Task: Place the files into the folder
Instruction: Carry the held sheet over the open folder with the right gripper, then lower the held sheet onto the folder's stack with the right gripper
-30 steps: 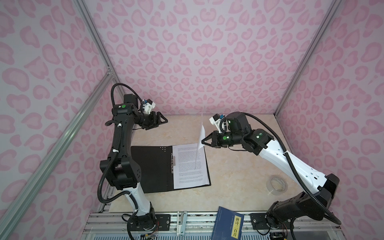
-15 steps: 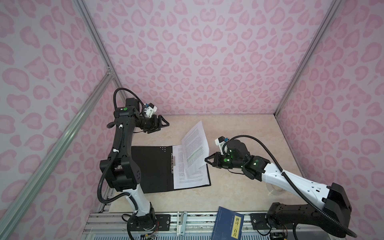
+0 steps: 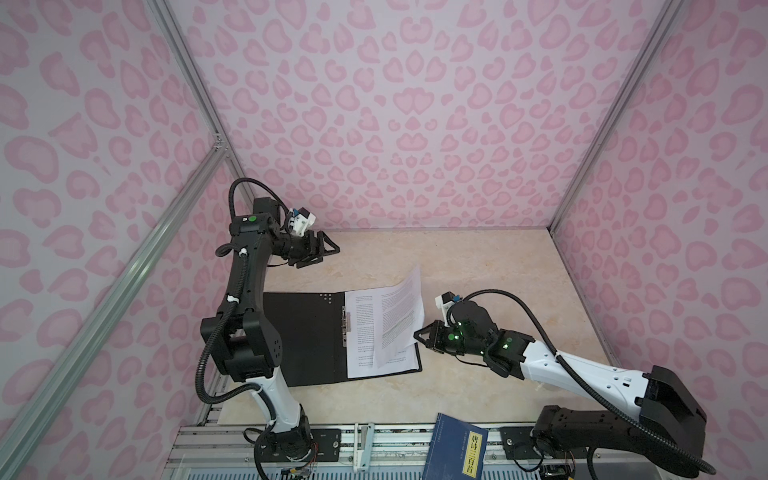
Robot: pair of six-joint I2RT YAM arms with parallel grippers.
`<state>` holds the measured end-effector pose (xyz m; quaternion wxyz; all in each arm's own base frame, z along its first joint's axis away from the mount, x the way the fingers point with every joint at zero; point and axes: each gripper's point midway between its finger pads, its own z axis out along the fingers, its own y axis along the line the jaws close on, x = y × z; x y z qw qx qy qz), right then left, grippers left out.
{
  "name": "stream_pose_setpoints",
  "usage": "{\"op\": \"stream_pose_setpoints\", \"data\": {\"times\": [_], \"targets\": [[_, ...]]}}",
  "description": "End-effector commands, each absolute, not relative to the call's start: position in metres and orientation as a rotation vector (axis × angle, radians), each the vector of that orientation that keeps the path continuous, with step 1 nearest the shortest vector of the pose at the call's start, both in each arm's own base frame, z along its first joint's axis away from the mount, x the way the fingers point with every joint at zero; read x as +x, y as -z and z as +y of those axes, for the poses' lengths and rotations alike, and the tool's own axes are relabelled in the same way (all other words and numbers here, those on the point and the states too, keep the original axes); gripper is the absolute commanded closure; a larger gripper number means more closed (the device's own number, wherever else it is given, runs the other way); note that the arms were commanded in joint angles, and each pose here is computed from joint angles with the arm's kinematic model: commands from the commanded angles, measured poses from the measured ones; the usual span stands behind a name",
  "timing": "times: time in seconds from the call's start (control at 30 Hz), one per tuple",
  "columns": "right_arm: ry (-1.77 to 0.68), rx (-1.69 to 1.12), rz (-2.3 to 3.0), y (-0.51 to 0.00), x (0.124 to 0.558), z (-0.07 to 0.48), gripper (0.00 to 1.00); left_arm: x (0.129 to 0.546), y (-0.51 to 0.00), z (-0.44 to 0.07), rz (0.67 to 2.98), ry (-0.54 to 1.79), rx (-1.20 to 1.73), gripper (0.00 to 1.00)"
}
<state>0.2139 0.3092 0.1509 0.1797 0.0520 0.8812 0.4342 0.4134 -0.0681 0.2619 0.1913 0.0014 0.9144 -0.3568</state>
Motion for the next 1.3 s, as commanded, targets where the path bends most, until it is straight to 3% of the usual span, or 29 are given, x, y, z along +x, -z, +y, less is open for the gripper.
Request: {"op": "stream_pose_setpoints", "data": {"times": [0.0, 0.8, 1.27], "targets": [[-1.266, 0.19, 2.463, -0.148, 0.214, 0.313, 0.97, 0.414, -0.261, -0.071, 2.559, 1.028, 0.02, 0.23], [-1.292, 0.184, 2.548, -0.113, 0.212, 0.35, 0.91, 0.414, -0.252, -0.078, 2.583, 1.038, 0.031, 0.23], [-1.119, 0.185, 2.706, -0.084, 0.195, 0.347, 0.61, 0.411, -0.25, -0.086, 2.591, 1.05, 0.057, 0.23]]}}
